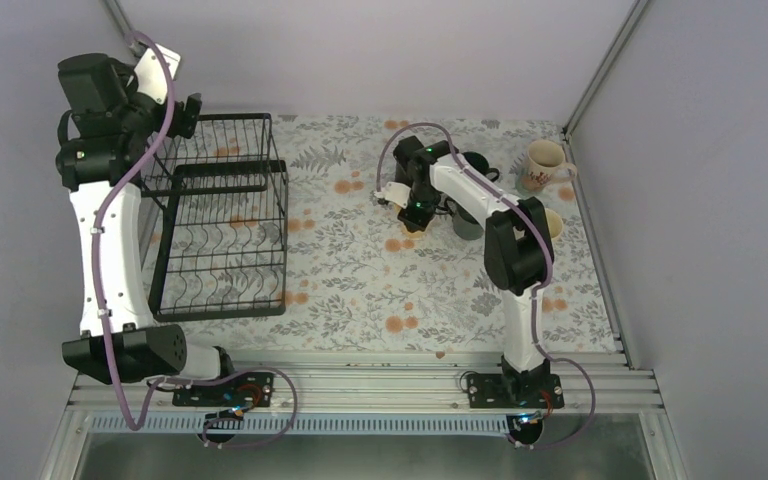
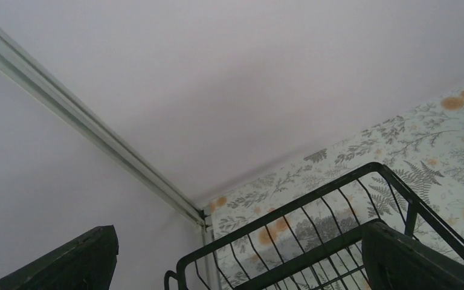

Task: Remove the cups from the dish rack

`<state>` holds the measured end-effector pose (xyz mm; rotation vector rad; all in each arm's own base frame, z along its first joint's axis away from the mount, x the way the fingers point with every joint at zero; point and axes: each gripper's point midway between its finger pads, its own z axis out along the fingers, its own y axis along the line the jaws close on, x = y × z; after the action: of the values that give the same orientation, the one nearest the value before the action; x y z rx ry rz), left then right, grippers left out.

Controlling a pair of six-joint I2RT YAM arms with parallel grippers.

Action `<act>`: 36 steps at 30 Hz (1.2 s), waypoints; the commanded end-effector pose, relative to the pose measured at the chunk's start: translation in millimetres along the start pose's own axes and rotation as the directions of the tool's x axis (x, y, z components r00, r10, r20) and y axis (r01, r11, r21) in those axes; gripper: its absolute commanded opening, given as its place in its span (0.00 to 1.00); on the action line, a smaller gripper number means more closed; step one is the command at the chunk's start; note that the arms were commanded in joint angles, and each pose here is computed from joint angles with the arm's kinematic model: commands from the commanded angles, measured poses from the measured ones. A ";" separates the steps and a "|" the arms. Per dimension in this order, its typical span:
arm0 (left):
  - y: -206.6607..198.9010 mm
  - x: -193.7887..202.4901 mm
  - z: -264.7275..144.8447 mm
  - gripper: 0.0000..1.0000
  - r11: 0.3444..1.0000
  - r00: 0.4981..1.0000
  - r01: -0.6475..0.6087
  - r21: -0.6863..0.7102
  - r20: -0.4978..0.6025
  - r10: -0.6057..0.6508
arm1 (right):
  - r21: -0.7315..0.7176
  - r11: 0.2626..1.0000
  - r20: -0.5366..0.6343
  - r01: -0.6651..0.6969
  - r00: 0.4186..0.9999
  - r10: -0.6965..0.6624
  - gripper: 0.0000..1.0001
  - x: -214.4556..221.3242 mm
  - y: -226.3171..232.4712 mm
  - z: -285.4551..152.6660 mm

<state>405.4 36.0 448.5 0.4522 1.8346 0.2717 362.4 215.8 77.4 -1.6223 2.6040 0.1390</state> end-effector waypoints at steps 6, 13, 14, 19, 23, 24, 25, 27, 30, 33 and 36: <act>-11.4 2.9 -2.5 1.00 0.994 0.997 0.066 0.091 0.038 -0.070 | 0.055 0.998 0.050 0.028 0.998 -0.030 0.31 -24.1 -6.9 -13.5; -15.8 6.1 2.3 1.00 0.982 0.989 0.144 0.123 0.011 -0.146 | 0.123 0.992 0.138 0.016 0.990 -0.033 0.56 -36.3 -9.1 -67.1; -16.8 6.8 2.2 1.00 0.981 0.988 0.148 0.125 0.015 -0.151 | 0.146 0.989 0.165 0.013 0.986 -0.037 0.57 -37.3 -9.0 -82.6; -24.1 16.4 0.0 1.00 0.974 0.979 0.193 0.119 0.044 -0.199 | 0.302 0.953 0.370 -0.029 0.925 -0.089 0.62 -44.6 -8.9 -164.6; -27.0 25.8 -7.1 1.00 0.974 0.974 0.209 0.088 0.070 -0.216 | 0.415 0.899 0.564 -0.139 0.815 -0.134 0.85 -33.4 -5.2 -234.6; -27.8 26.1 -12.6 1.00 0.975 0.973 0.208 0.079 0.084 -0.215 | 0.435 0.881 0.607 -0.185 0.783 -0.136 0.89 -24.7 -6.2 -250.5; -30.0 29.1 -14.0 1.00 0.974 0.972 0.213 0.079 0.085 -0.219 | 0.447 0.864 0.646 -0.231 0.752 -0.134 0.94 -15.5 -6.8 -264.3; -35.8 35.0 -20.4 1.00 0.973 0.972 0.214 0.082 0.085 -0.221 | 0.446 0.838 0.709 -0.315 0.695 -0.117 1.00 8.6 -8.4 -288.3; -43.6 46.9 -25.5 1.00 0.969 0.969 0.232 0.086 0.067 -0.238 | 0.425 0.820 0.760 -0.384 0.644 -0.092 1.00 46.0 -5.2 -306.9; -54.0 49.8 -34.6 1.00 0.964 0.965 0.238 0.114 0.088 -0.249 | 0.435 0.801 0.785 -0.410 0.608 -0.115 1.00 74.3 6.9 -313.8; -63.1 45.4 -49.2 1.00 0.963 0.956 0.230 0.138 0.150 -0.250 | 0.430 0.794 0.786 -0.429 0.610 -0.096 1.00 89.5 11.1 -303.6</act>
<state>350.1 11.9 384.9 0.3086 1.8211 0.0028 316.1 105.5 379.8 -0.8044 1.8233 -0.0357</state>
